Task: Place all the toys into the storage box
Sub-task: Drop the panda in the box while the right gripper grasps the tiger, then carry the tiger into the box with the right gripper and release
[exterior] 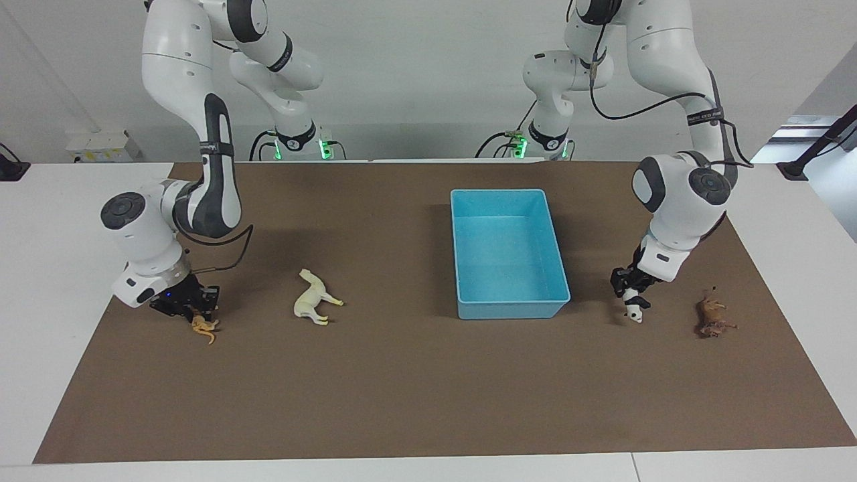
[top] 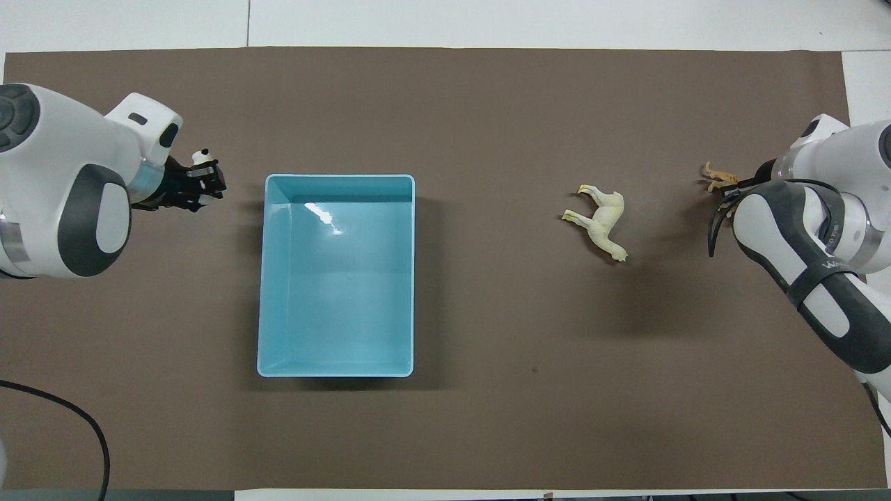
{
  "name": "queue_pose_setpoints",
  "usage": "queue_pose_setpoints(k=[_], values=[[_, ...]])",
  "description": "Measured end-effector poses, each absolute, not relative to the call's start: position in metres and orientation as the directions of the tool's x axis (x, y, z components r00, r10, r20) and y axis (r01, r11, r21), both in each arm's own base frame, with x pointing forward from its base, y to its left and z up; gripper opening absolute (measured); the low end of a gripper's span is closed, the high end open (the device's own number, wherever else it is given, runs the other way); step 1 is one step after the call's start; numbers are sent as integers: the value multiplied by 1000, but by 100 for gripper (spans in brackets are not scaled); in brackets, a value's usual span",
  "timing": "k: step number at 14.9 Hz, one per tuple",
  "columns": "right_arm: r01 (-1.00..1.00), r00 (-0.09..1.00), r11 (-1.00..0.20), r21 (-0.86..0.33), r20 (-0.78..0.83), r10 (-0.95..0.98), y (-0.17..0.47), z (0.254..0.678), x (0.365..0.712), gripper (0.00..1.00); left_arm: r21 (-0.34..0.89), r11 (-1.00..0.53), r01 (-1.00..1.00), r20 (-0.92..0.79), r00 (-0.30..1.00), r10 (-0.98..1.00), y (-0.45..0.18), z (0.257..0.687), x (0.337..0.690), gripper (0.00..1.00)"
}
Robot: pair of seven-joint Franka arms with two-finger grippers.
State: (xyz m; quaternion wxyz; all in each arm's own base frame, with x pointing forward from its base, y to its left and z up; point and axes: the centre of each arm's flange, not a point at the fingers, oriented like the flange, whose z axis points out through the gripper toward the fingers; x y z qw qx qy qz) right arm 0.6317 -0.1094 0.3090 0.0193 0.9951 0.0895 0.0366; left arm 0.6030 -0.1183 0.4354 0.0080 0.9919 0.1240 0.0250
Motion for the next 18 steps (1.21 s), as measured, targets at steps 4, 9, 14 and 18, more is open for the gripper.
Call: queue_pose_setpoints(k=[4,9,14,18], values=[[140,990,-990,23,22,141,-114,390,637,32,5,-945,326,42,944,326,-262,462,542,55],[-24,1000,-1000,1,-21,-24,-54,515,622,32,-42,-950,310,10,951,310,-276,457,528,100],[-226,974,-974,-2,7,-226,91,561,620,32,-51,-979,196,44,980,194,-166,473,578,100],[-294,955,-956,-21,40,-294,248,569,596,32,-53,-994,93,113,990,87,-33,478,612,100]])
